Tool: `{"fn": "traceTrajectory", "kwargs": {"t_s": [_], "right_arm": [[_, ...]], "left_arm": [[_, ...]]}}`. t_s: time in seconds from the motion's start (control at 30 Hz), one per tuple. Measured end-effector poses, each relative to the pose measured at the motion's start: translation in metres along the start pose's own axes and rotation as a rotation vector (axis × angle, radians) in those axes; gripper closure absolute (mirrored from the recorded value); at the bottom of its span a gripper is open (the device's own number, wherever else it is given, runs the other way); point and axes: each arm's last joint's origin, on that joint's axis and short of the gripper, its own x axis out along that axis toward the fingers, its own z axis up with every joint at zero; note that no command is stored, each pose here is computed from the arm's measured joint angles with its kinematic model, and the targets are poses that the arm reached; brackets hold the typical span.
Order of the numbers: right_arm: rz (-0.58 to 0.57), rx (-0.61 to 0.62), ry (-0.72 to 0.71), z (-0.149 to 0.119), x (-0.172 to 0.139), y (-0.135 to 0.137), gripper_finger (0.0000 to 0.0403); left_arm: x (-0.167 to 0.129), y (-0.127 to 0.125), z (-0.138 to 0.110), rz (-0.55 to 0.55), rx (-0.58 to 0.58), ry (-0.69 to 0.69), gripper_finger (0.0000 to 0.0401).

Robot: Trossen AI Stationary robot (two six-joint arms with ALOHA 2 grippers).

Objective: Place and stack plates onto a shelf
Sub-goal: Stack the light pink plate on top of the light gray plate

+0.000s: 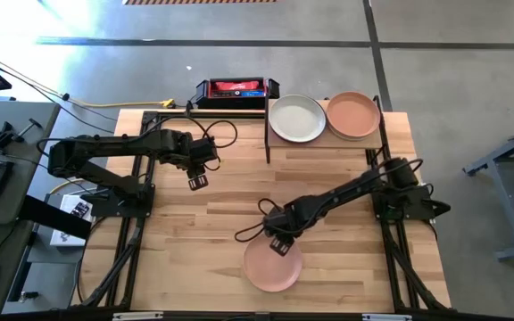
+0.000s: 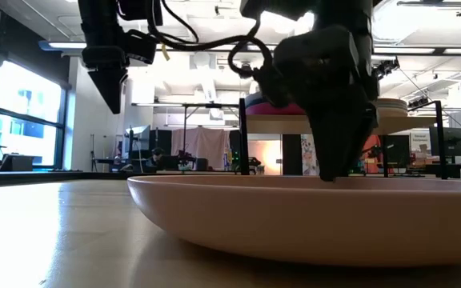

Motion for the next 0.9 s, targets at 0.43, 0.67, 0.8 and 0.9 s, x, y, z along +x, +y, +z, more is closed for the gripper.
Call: {"fn": "traceTrajectory", "kwargs": {"t_s": [0.43,0.67,0.8,0.9], "right_arm": [[-0.026,0.033,0.028,-0.003,0.016,0.002,0.0283],[0.003,0.033,0.066,-0.003,0.015,0.002,0.0393],[0.017,0.061,0.077,-0.003,0.008,0.000,0.0397],[0.045,0.066,0.066,-0.001,-0.004,-0.001,0.0400]], "left_arm": [[0.000,0.000,0.000,0.000,0.000,-0.001,0.0270],[0.000,0.000,0.000,0.000,0.000,-0.001,0.0270],[0.000,0.000,0.000,0.000,-0.001,-0.001,0.0270],[0.000,0.000,0.000,0.000,-0.002,-0.002,0.0270]]}}
